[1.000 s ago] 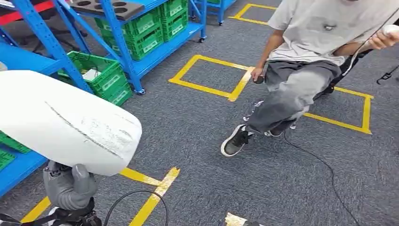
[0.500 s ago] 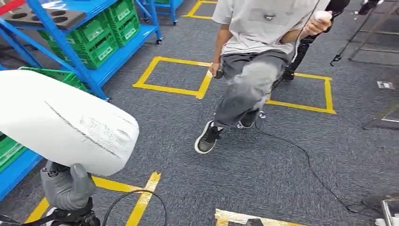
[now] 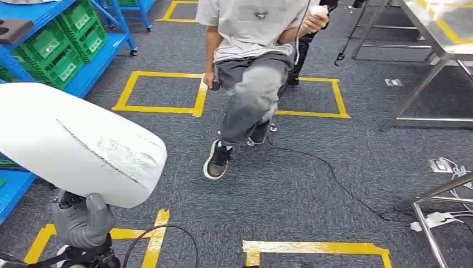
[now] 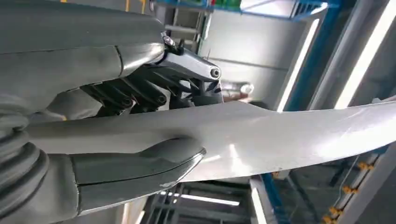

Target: Take the parts from the cabinet and place them on the table.

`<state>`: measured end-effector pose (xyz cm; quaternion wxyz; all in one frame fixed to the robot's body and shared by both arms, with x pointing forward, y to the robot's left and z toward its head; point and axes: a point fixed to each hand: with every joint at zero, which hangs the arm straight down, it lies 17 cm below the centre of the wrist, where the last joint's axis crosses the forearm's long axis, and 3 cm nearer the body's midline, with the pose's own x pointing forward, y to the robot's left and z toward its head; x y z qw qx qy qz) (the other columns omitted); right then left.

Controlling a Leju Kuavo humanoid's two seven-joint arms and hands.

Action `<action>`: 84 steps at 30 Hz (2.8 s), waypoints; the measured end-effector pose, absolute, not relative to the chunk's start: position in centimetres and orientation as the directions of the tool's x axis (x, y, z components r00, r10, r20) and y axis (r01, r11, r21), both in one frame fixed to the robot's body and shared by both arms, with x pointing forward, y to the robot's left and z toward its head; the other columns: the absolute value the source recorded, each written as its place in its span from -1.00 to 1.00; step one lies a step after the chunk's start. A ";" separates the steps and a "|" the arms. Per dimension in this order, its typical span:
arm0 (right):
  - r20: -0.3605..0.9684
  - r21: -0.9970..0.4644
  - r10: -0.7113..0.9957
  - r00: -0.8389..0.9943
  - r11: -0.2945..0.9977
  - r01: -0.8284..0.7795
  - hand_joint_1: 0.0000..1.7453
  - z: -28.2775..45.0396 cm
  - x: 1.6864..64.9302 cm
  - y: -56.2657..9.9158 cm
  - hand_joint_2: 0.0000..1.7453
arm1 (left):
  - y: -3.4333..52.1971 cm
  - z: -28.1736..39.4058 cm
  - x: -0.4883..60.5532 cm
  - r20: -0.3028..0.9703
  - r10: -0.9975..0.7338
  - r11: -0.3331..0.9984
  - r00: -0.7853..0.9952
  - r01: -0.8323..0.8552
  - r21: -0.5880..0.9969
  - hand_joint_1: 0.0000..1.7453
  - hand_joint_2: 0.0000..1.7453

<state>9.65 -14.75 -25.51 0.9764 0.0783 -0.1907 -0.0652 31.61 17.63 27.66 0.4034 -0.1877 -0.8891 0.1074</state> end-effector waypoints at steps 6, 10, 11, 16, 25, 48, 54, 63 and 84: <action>0.364 0.182 -0.162 0.917 0.978 0.100 -1.00 -25.5 9.8 -14.7 -1.00 | 17.6 27.7 31.6 0.675 0.422 0.906 -0.606 0.248 -0.343 1.00 1.00; 0.365 0.184 -0.162 0.917 0.978 0.100 -1.00 -25.4 9.9 -14.7 -1.00 | 17.6 27.6 31.5 0.677 0.420 0.907 -0.605 0.247 -0.342 1.00 1.00; 0.366 0.184 -0.163 0.916 0.978 0.100 -1.00 -25.4 9.9 -14.7 -1.00 | 17.7 27.5 31.5 0.678 0.419 0.907 -0.604 0.246 -0.341 1.00 1.00; 0.363 0.188 -0.163 0.917 0.977 0.100 -1.00 -25.4 9.8 -14.6 -1.00 | 17.7 27.5 31.5 0.680 0.416 0.908 -0.604 0.245 -0.339 1.00 1.00; 0.357 0.196 -0.178 0.917 0.974 0.113 -1.00 -25.4 9.8 -14.6 -1.00 | 17.6 27.5 31.6 0.682 0.418 0.907 -0.600 0.243 -0.343 1.00 1.00; 0.330 0.221 -0.296 0.897 0.947 0.231 -1.00 -25.3 9.4 -14.2 -1.00 | 18.3 26.6 31.0 0.693 0.400 0.914 -0.599 0.211 -0.346 1.00 1.00; 0.297 0.219 -0.332 0.895 0.936 0.274 -1.00 -25.6 9.0 -14.5 -1.00 | 18.1 26.9 31.0 0.688 0.406 0.912 -0.601 0.217 -0.349 1.00 1.00; 0.283 0.215 -0.358 0.890 0.928 0.305 -1.00 -25.7 8.9 -14.9 -1.00 | 18.2 26.8 31.1 0.690 0.403 0.913 -0.601 0.209 -0.351 1.00 1.00; 0.253 0.202 -0.395 0.883 0.914 0.351 -1.00 -26.1 8.4 -16.0 -1.00 | 17.9 26.8 31.3 0.710 0.349 0.935 -0.612 0.172 -0.311 1.00 1.00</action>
